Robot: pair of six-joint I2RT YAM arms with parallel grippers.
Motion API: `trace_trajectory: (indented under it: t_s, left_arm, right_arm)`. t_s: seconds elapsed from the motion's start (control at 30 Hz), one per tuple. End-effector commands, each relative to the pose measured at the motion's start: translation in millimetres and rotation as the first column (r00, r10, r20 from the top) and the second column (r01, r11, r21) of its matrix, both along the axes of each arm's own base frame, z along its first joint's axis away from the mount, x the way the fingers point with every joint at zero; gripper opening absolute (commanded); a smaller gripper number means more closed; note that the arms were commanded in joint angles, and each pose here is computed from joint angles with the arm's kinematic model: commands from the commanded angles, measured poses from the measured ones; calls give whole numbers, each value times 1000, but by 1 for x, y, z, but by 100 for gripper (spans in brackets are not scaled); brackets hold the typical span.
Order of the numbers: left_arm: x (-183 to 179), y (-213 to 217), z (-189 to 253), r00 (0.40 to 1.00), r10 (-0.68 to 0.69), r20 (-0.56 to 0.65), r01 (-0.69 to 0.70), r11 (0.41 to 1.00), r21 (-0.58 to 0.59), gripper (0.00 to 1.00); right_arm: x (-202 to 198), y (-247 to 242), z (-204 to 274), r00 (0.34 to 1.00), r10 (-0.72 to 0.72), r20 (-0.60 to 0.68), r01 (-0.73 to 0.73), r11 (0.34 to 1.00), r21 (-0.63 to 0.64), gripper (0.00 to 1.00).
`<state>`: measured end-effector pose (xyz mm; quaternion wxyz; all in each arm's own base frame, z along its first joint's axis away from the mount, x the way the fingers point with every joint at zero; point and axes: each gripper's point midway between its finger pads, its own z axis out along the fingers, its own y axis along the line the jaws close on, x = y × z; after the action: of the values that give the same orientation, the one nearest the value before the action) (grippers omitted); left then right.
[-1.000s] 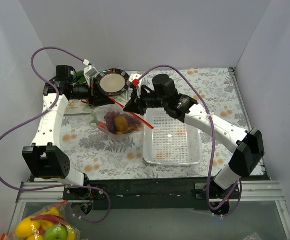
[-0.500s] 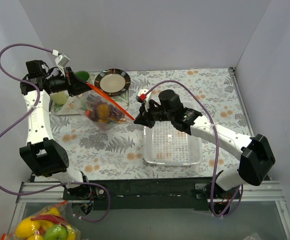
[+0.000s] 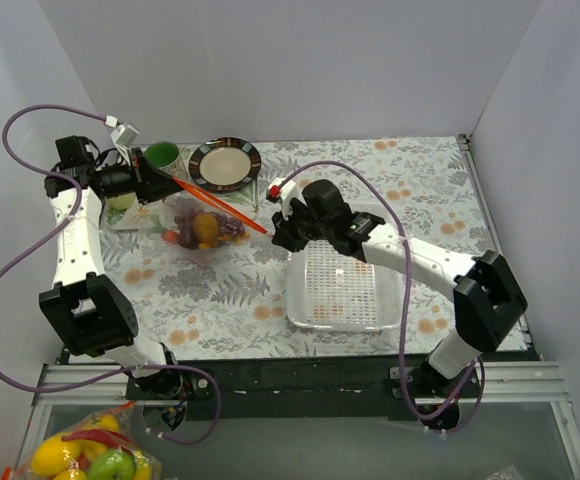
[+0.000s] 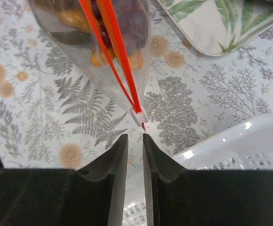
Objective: Open the zip-top bag and remove the fake food
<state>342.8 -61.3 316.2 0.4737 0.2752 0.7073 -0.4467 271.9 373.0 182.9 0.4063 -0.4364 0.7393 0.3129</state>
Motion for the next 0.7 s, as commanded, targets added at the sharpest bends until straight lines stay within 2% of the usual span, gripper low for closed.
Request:
trace_trajectory:
  t_s: [0.0,0.03,0.1,0.13,0.17,0.3,0.37,0.4,0.43,0.47,0.5,0.53,0.57,0.63,0.67]
  left_arm:
    - [-13,-5,31,996,10,91,-7,999,-32,0]
    - [-9,-3,47,979,22,203,-23,1000,1,0]
    - [-10,-4,45,983,47,180,-44,999,-21,0]
    - [-10,-5,52,973,38,230,-36,999,-14,0]
    - [-12,-7,54,974,25,225,-20,1000,-23,0]
    - [-34,-19,36,995,-60,78,69,991,-111,1]
    - [-45,-23,22,993,-77,92,87,991,-102,3]
    - [-61,-29,9,997,-71,-24,67,988,-136,4]
    - [-60,-28,-6,994,-70,87,74,996,-47,4]
    - [-66,-32,-16,995,-77,62,78,997,-28,5]
    - [-84,-44,-33,993,-116,-34,115,993,-33,7]
    - [-90,-46,-48,989,-133,-67,134,991,10,9]
    - [-95,-50,-57,985,-171,-32,173,984,46,17]
    - [-107,-55,-77,970,-192,-152,197,980,21,22]
    - [-109,-54,-85,966,-191,-174,199,980,28,28]
  right_arm:
    - [48,15,42,987,-133,91,130,991,45,25]
    - [54,19,37,986,-141,88,139,990,36,25]
    - [63,24,48,980,-168,102,164,985,53,22]
    - [63,25,46,981,-169,99,165,985,50,22]
    - [63,25,46,981,-171,92,166,985,55,22]
    - [52,18,36,981,-184,57,180,982,56,31]
    - [43,7,33,978,-204,44,201,978,57,37]
    - [40,5,35,976,-216,29,213,974,73,39]
    - [34,0,42,975,-219,27,215,972,98,41]
    - [30,-1,47,975,-219,19,216,970,115,43]
    - [27,-2,52,976,-218,15,214,968,131,44]
    - [22,-4,60,975,-221,-6,219,964,154,44]
    - [18,-4,60,976,-216,-19,216,964,156,45]
    - [9,-4,60,976,-212,-54,218,963,156,46]
    - [3,-2,58,977,-203,-66,211,966,150,48]
